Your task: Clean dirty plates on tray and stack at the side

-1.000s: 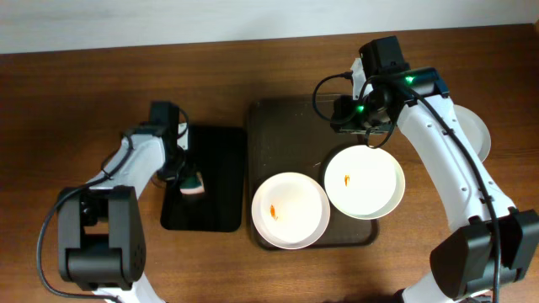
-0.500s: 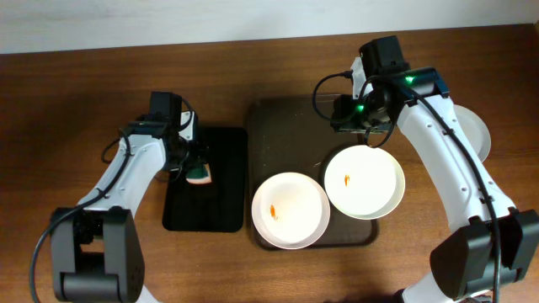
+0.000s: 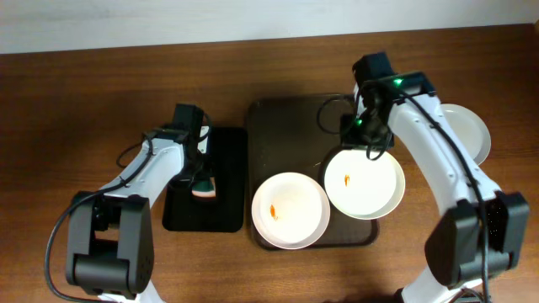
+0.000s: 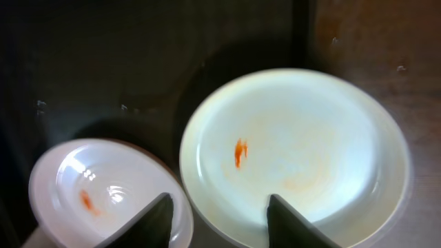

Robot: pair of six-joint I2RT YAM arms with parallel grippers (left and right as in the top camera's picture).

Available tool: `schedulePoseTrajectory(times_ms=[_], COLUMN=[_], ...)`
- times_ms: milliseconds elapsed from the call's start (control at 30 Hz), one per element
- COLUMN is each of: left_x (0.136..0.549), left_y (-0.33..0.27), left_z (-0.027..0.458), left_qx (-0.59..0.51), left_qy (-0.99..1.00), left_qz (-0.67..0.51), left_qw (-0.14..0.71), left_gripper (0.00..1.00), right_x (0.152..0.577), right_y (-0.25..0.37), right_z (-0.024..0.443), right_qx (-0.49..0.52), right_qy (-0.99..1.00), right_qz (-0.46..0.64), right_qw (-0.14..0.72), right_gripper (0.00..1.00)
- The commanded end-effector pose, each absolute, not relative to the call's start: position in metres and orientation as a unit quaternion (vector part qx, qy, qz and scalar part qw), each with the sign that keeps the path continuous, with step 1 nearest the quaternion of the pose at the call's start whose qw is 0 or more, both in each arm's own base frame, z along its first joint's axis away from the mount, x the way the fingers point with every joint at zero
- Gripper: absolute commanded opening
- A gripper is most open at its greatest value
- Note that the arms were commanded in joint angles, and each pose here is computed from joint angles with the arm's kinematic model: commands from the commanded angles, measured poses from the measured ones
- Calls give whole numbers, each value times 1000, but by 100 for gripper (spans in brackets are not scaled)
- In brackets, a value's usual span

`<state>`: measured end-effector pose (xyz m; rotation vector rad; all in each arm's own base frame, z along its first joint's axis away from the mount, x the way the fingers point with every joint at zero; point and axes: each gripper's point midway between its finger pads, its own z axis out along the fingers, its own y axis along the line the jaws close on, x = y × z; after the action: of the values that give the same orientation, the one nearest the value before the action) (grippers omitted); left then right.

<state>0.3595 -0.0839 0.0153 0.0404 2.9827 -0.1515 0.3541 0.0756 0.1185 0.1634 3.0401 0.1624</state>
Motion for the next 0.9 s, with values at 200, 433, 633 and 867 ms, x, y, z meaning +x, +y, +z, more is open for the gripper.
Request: schedulePoseTrajectory(times_ms=[200,433,633,867], left_x=[377,377,376,375], left_y=[-80,-80,-79,-79], left_z=[41,41,41,41], left_qx=[17,16,16,16], left_qy=[993,993,993,993], left_qz=[-39,-39,-39,-38], left_qw=[114,113,111,110], left_gripper=[0,0,0,0], right_x=[351,407,419,450], right_y=[103,120,155,85], right_z=[6,-8,14,114], right_qx=[52,-41,-138,-52], right_qy=[995,985,957,978], right_qz=[82,112,199,62], right_qw=[16,121,160,190], right_gripper=[4,4,7,35])
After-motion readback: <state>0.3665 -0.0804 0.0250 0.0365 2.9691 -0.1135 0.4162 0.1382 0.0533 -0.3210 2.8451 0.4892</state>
